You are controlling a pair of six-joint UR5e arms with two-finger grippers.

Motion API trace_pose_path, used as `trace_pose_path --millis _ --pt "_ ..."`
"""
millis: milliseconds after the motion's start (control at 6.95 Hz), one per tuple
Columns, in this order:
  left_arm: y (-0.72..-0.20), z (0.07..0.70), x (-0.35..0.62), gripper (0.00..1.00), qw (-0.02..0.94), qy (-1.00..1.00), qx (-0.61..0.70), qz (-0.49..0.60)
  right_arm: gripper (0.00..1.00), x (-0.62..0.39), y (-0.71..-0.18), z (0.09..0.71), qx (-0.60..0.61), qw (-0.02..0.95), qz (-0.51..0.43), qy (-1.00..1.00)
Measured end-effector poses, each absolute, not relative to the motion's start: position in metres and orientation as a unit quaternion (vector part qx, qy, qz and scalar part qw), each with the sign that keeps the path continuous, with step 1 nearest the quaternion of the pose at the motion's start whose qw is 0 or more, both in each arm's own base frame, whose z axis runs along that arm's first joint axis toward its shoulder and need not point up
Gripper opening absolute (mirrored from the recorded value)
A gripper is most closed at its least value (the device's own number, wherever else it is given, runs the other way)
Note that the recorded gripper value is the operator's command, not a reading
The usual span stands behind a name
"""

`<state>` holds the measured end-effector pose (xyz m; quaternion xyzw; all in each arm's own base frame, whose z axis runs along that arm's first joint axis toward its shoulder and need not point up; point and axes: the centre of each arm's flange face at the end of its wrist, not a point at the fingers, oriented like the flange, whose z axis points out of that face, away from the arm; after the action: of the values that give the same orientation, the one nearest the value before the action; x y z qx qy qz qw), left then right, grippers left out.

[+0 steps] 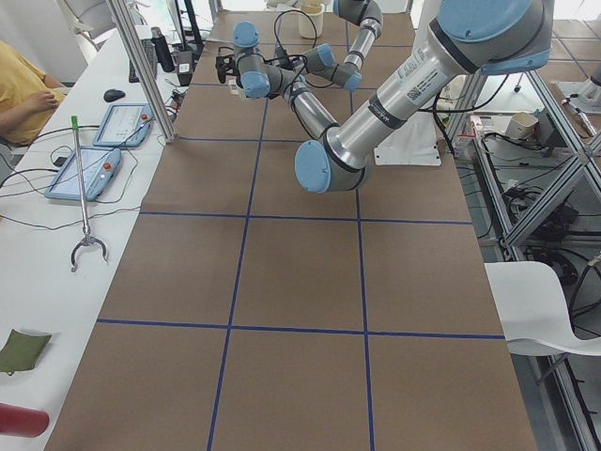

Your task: Left arm hands cup to right arm to dump lemon

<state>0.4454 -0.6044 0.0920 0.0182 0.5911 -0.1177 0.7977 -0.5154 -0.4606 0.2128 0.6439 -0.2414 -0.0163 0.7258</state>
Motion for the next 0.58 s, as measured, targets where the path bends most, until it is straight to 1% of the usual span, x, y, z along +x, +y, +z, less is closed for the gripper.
trace_pose_path --millis 576 --pt "-0.611 0.093 0.437 0.0 0.799 0.589 0.023 -0.122 0.99 -0.495 -0.407 0.212 0.649 0.713 -0.016 -0.265"
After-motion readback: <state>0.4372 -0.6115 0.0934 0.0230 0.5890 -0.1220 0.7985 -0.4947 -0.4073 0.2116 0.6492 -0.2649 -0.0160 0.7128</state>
